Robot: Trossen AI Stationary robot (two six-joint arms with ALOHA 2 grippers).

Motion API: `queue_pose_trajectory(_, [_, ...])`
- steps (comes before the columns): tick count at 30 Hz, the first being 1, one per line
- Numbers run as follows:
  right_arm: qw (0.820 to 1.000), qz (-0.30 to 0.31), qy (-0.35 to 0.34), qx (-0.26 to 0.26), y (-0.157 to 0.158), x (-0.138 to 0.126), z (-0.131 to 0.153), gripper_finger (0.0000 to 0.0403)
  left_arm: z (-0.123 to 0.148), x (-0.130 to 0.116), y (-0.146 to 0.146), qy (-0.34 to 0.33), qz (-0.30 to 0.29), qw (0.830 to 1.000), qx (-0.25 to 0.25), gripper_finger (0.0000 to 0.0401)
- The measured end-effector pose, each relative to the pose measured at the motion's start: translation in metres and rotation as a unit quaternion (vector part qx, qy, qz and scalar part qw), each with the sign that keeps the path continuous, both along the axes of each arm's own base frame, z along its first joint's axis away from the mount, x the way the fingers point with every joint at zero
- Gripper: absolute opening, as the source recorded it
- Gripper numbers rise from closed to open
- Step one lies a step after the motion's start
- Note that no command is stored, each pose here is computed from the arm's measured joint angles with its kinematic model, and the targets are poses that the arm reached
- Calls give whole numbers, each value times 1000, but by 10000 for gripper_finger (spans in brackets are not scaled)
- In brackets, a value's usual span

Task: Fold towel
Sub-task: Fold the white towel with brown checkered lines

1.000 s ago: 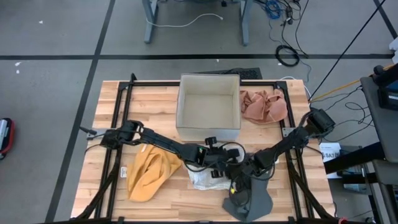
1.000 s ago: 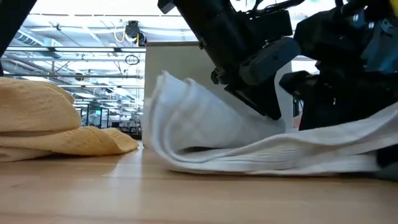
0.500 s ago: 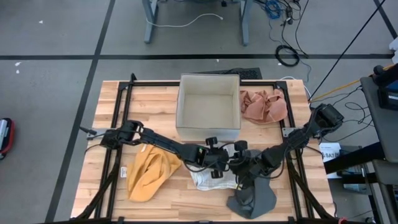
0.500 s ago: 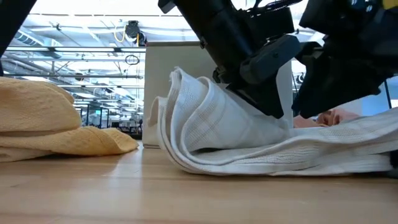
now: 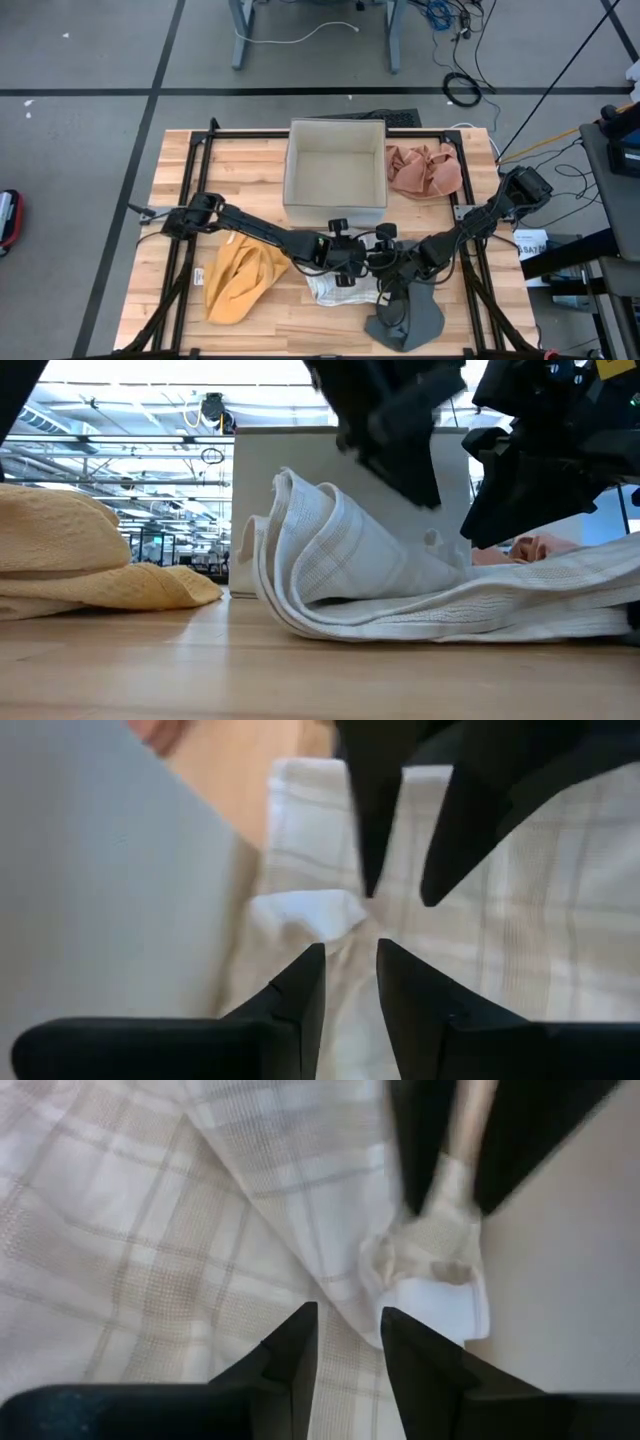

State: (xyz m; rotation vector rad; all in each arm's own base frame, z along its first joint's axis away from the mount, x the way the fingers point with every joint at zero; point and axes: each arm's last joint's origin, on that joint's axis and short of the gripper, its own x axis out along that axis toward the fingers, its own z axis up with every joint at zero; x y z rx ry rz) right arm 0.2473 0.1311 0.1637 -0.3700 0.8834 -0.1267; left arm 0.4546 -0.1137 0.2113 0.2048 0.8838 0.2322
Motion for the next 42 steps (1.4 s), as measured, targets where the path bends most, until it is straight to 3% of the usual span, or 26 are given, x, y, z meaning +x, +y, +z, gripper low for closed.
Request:
queue_pose_trajectory(6, [1000,9,-13,5,3,2,2,114,28,-28,-21,55,17,998,38,99])
queue_pose_trajectory(14, [999,26,-19,6,7,2,3,137,25,-76,-69,123,70,990,18,99])
queue_pose_trajectory(21, [999,43,-15,-7,8,1,3,160,25,-104,-122,66,114,990,-46,102])
queue_pose_trajectory(25, [999,49,-16,-11,8,2,4,165,18,-115,-137,36,153,984,-88,130])
queue_pose_trajectory(34, [998,54,-14,-12,9,1,3,163,-13,-128,-145,-14,270,948,-165,231])
queue_pose_trajectory(42, [998,68,-10,0,14,-1,3,163,-63,-133,-145,-106,303,919,-228,263])
